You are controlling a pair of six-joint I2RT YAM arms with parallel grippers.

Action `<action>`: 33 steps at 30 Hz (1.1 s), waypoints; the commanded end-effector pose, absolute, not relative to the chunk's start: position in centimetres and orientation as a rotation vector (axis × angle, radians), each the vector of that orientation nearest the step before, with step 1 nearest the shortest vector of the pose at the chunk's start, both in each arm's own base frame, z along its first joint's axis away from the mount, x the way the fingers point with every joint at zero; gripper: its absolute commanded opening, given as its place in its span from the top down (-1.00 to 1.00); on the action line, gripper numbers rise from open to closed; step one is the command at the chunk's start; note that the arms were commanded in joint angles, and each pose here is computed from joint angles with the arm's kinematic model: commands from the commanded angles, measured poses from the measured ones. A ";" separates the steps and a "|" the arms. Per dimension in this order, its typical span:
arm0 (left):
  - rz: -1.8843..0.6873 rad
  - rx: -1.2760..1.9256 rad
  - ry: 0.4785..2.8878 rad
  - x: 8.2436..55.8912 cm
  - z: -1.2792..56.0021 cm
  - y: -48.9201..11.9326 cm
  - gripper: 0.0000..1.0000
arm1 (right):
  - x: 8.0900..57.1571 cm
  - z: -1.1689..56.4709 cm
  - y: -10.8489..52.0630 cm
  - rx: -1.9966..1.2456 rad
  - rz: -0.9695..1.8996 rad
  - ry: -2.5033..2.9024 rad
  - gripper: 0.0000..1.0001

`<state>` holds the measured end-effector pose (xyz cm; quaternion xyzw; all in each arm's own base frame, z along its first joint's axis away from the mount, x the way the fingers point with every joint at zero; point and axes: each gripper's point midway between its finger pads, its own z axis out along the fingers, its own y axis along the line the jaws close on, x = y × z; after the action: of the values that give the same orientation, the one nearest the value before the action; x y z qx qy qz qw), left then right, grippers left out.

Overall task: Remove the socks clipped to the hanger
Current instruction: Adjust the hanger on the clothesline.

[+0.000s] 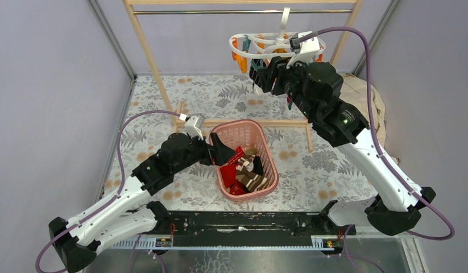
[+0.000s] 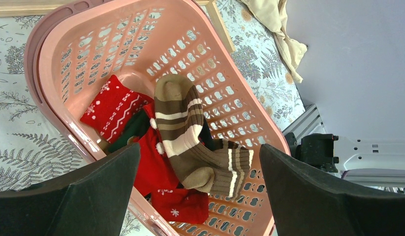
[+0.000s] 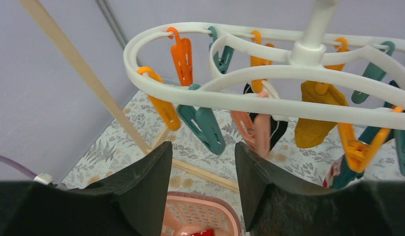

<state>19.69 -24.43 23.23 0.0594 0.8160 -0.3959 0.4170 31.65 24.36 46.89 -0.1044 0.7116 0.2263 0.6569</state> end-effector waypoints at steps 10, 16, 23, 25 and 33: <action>-1.014 0.172 1.986 20.0 24.9 -24.9 -0.98 | 29.2 53.4 26.2 -0.366 0.595 1.526 -0.22; -1.019 0.177 1.993 19.9 24.7 -25.0 -0.97 | 31.0 53.9 28.9 -0.564 0.468 1.519 -0.36; -1.009 0.190 1.995 19.9 25.0 -24.9 -0.97 | 35.0 53.2 28.0 -0.441 0.278 1.515 -0.48; -1.006 0.193 1.995 19.8 25.0 -24.8 -0.97 | 35.6 53.2 27.2 -0.394 0.241 1.523 -0.47; -1.003 0.197 1.997 19.7 25.0 -24.7 -0.97 | 34.7 53.5 21.2 -0.241 0.257 1.533 -0.46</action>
<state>19.74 -24.43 22.87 0.0662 0.8188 -0.3897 0.4163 35.73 27.24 48.47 -0.1952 0.7224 0.1045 0.6550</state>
